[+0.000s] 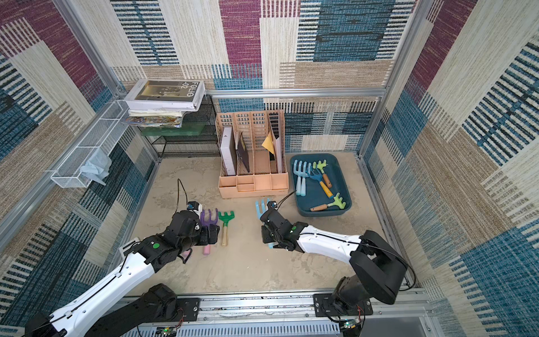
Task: Take the hand rake out of the storage box
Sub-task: Place the rake at the center of the board.
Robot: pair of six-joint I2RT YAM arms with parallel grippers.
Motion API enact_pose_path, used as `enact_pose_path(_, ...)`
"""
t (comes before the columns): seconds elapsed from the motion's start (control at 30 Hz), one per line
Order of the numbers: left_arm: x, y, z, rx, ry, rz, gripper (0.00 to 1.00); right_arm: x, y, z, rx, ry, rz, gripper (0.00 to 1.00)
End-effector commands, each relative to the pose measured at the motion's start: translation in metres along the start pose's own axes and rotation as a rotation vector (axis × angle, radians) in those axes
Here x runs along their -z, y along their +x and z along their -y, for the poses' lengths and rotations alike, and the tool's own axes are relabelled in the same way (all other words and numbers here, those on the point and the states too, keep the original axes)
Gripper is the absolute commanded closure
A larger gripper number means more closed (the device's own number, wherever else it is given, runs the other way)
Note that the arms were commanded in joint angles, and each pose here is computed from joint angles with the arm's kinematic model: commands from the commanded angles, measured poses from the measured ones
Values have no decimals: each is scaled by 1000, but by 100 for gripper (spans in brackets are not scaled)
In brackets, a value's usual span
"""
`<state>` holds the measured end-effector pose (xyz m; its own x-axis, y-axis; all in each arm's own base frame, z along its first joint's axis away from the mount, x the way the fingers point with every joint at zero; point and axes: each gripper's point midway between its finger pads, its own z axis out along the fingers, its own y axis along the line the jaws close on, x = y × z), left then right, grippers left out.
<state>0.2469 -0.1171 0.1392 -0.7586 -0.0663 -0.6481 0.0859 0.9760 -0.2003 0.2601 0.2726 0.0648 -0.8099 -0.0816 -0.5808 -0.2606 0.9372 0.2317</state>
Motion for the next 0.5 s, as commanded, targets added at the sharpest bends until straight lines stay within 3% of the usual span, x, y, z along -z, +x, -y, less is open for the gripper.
enact_pose_path(0.0, -2, 2, 10, 11, 55, -16, 3, -16, 3, -21, -39, -62, -1, 95)
enact_pose_path(0.1, -4, 6, 8, 20, 39, -37, 3, -30, 21, -23, -39, -37, -62, 94)
enact_pose_path(0.2, -7, 9, 10, 27, 48, -53, 4, -36, 29, -24, -53, -50, -75, 85)
enact_pose_path(0.33, -12, 10, 13, 30, 41, -79, 6, -36, 28, -24, -42, -35, -77, 58)
enact_pose_path(0.37, -14, 11, 15, 31, 41, -87, 6, -35, 27, -24, -37, -33, -76, 42)
enact_pose_path(0.47, -20, 13, 28, 20, 51, -115, 8, -26, 18, -24, -21, -30, -50, 35)
